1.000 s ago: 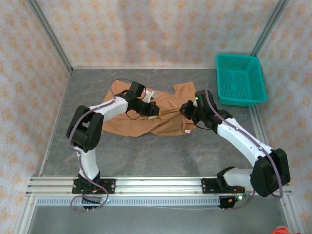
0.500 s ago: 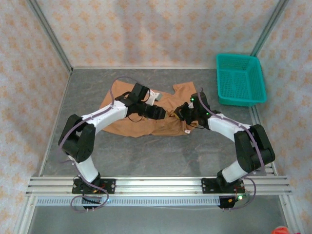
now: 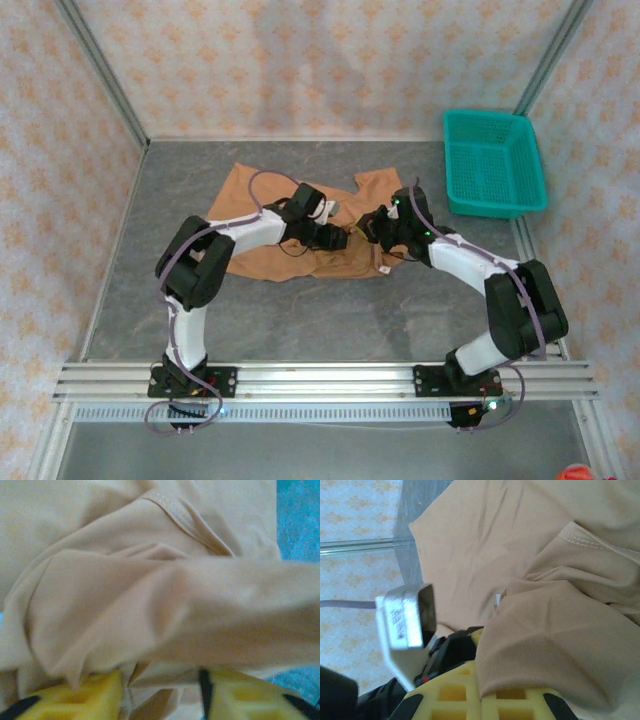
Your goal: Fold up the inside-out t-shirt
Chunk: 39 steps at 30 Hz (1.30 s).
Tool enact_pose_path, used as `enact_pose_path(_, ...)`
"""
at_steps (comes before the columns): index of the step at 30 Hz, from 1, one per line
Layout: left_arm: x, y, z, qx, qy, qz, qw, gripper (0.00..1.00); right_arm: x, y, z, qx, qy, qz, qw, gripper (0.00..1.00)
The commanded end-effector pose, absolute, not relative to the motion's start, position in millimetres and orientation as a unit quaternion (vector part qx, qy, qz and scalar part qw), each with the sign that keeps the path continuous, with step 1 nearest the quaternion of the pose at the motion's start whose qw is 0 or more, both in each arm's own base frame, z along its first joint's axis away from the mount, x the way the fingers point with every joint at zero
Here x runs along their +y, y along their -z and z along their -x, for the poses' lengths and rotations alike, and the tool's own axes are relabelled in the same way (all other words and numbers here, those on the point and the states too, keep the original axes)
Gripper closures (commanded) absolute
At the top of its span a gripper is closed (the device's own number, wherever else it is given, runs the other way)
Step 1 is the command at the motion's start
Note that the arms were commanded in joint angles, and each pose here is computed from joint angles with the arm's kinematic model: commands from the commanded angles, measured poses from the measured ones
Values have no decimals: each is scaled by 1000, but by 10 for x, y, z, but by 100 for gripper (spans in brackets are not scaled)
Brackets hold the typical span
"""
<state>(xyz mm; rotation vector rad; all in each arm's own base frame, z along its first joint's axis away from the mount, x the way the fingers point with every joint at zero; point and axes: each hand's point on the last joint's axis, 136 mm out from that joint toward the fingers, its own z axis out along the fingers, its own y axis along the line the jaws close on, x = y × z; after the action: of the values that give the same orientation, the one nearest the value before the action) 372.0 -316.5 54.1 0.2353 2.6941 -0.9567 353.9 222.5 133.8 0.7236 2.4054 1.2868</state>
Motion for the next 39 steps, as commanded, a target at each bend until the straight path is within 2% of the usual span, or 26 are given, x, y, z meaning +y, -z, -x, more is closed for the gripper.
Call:
enact_pose_path(1, -3268, -610, -3939, 926, 331, -52, 174, 42, 2191, -1422, -3548, 837, -454, -253, 172, 100)
enact_pose_path(4, -3234, -498, -3974, 931, 321, -33, 173, 38, 2181, -1387, -3519, 837, -453, -254, 170, 100)
enact_pose_path(6, -3206, -431, -3971, 935, 311, -24, 167, 45, 2165, -1341, -3493, 839, -449, -256, 169, 100)
enact_pose_path(8, -3186, -392, -3949, 938, 306, -22, 162, 66, 2152, -1299, -3463, 841, -446, -256, 168, 100)
enact_pose_path(10, -3158, -399, -3943, 940, 300, -21, 162, 97, 2136, -1234, -3436, 842, -443, -260, 164, 100)
enact_pose_path(11, -3151, -422, -3942, 940, 298, -22, 163, 100, 2126, -1206, -3428, 843, -441, -261, 163, 100)
enact_pose_path(16, -3134, -819, -3929, 937, 296, -45, 181, 100, 2036, -960, -3372, 860, -405, -266, 158, 100)
enact_pose_path(19, -3127, -1315, -3907, 925, 304, -65, 217, 100, 1919, -707, -3394, 872, -365, -284, 158, 100)
enact_pose_path(23, -3175, -1871, -3743, 903, 313, -115, 271, 100, 1811, -416, -3599, 858, -358, -337, 148, 100)
enact_pose_path(26, -3202, -2084, -3537, 879, 321, -156, 315, 100, 1807, -287, -3791, 834, -380, -376, 134, 100)
enact_pose_path(31, -3039, -1903, -3226, 857, 342, -158, 350, 100, 1843, -289, -3960, 811, -410, -399, 120, 100)
enact_pose_path(37, -2764, -1246, -3102, 905, 277, -126, 297, 100, 1855, -562, -3894, 830, -405, -361, 129, 100)
enact_pose_path(38, -2786, -1210, -3119, 910, 274, -125, 285, 98, 1880, -634, -3870, 834, -408, -350, 129, 100)
enact_pose_path(39, -2826, -1189, -3142, 912, 276, -123, 276, 83, 1902, -703, -3832, 838, -409, -337, 127, 100)
